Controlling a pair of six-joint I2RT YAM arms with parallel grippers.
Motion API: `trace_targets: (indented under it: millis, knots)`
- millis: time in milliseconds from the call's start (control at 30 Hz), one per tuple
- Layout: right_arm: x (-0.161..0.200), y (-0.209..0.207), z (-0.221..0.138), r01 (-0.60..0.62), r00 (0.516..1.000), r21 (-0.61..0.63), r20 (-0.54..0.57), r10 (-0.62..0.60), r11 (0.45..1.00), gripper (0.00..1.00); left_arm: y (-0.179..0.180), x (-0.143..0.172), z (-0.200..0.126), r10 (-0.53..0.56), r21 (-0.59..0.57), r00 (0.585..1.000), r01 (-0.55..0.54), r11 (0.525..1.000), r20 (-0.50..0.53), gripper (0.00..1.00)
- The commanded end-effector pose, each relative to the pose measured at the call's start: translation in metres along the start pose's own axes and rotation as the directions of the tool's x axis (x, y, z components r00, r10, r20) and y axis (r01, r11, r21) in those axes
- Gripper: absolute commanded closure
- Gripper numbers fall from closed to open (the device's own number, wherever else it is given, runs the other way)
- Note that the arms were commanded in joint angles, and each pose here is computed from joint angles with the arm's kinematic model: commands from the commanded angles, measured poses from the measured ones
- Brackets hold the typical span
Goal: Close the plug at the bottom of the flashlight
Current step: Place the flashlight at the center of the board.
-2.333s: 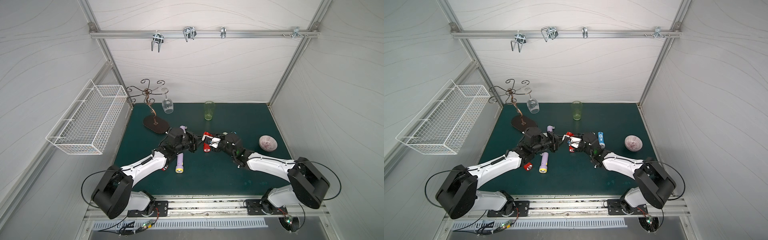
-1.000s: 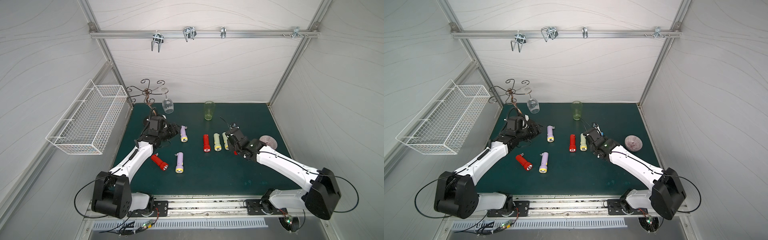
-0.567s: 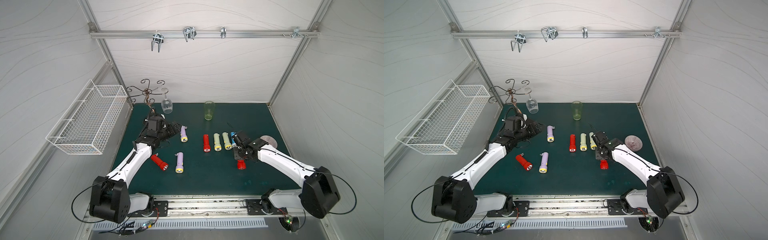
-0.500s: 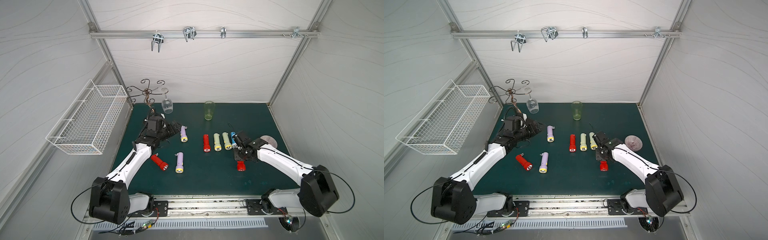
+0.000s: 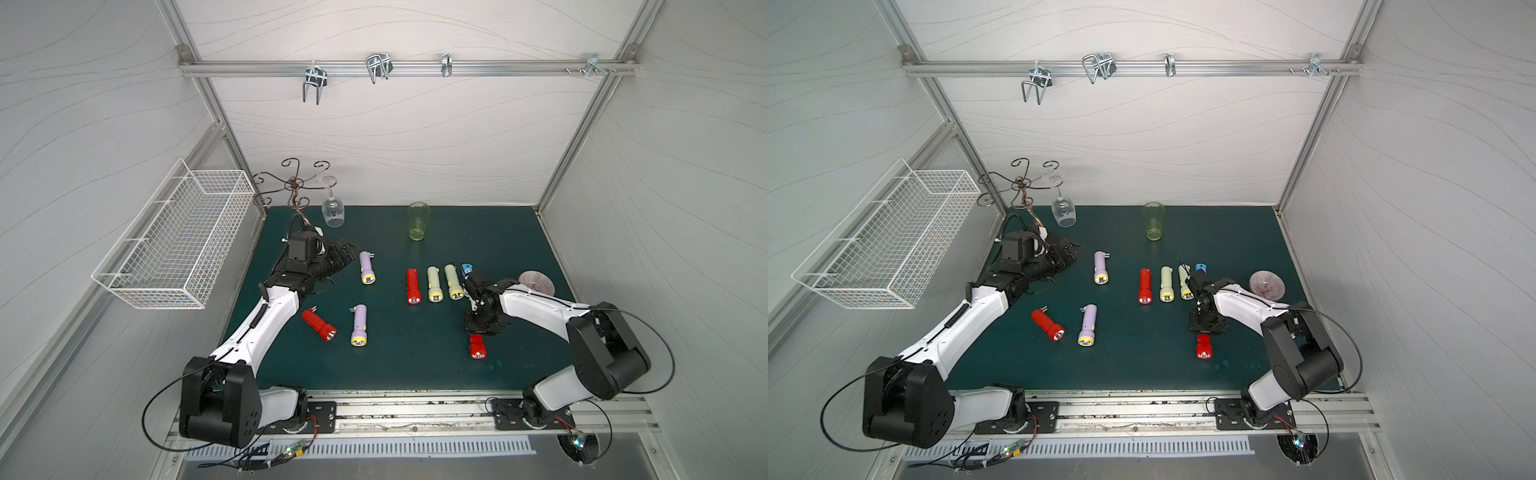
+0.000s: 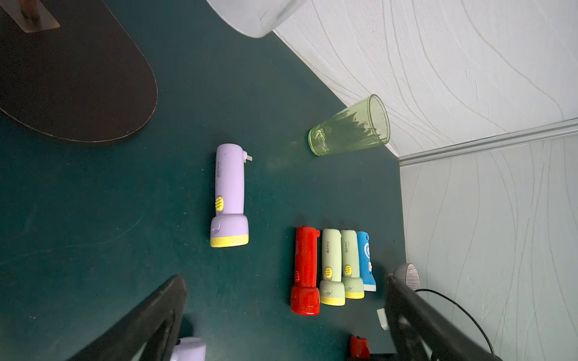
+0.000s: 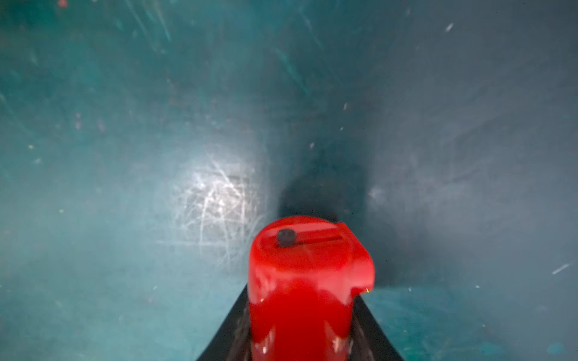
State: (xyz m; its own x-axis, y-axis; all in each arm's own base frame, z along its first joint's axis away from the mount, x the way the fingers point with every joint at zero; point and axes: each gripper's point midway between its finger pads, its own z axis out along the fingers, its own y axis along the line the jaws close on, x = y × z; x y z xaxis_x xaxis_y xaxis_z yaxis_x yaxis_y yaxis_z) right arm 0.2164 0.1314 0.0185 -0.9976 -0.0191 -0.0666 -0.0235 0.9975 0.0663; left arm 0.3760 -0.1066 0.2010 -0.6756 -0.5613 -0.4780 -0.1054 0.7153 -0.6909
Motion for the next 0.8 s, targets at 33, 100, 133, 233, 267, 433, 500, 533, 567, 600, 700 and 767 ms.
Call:
trace_targets:
  millis: [33,100,133,233,267,433,500,533,567,600,700,767]
  knots:
    - [0.002,-0.007,0.012,-0.021,1.0,0.027,-0.018,0.021,0.999,0.99,-0.017,-0.013,-0.008,0.019,0.061,0.999,-0.022,0.998,0.051,0.01]
    - [0.004,-0.009,0.014,-0.02,1.0,0.034,-0.023,0.021,0.999,0.92,-0.017,-0.012,-0.007,0.017,0.059,0.999,-0.02,0.998,0.048,0.01]
    - [0.005,-0.01,0.015,-0.018,0.999,0.04,-0.026,0.019,0.999,0.85,-0.017,-0.013,-0.007,0.015,0.061,0.999,-0.018,0.998,0.049,0.01]
    - [0.006,-0.012,0.014,-0.012,1.0,0.049,-0.023,0.014,0.999,0.6,-0.017,-0.012,-0.007,0.015,0.064,0.999,-0.018,0.998,0.05,0.01]
    - [0.006,-0.013,0.012,-0.011,1.0,0.049,-0.019,0.012,0.999,0.55,-0.017,-0.012,-0.007,0.013,0.064,0.999,-0.016,0.998,0.049,0.01]
    - [0.001,-0.011,-0.002,-0.012,1.0,0.037,0.013,0.012,0.999,0.32,-0.016,-0.012,-0.006,0.018,0.061,0.999,-0.021,0.998,0.049,0.01]
    - [-0.003,-0.009,-0.01,-0.005,1.0,0.033,0.029,0.004,0.999,0.25,-0.013,-0.011,-0.004,0.022,0.053,0.999,-0.024,0.998,0.043,0.01]
    - [-0.006,-0.008,-0.015,0.0,0.999,0.034,0.039,-0.001,0.999,0.22,-0.011,-0.01,-0.002,0.025,0.045,0.999,-0.027,0.999,0.041,0.01]
    - [-0.009,-0.009,-0.02,0.006,0.999,0.04,0.048,-0.008,0.999,0.19,-0.009,-0.009,0.0,0.029,0.036,0.999,-0.03,0.999,0.037,0.01]
    - [-0.011,-0.009,-0.024,0.01,0.998,0.047,0.057,-0.013,0.999,0.16,-0.007,-0.009,0.001,0.038,0.025,0.999,-0.039,0.999,0.036,0.01]
    - [-0.024,-0.005,-0.04,0.029,0.994,0.043,0.101,-0.033,0.999,0.08,0.0,-0.005,0.009,0.084,-0.028,0.996,-0.084,0.996,0.012,0.01]
    - [-0.036,-0.001,-0.052,0.045,0.988,0.034,0.143,-0.049,0.998,0.01,0.003,-0.001,0.015,0.117,-0.057,0.993,-0.118,0.991,-0.017,0.02]
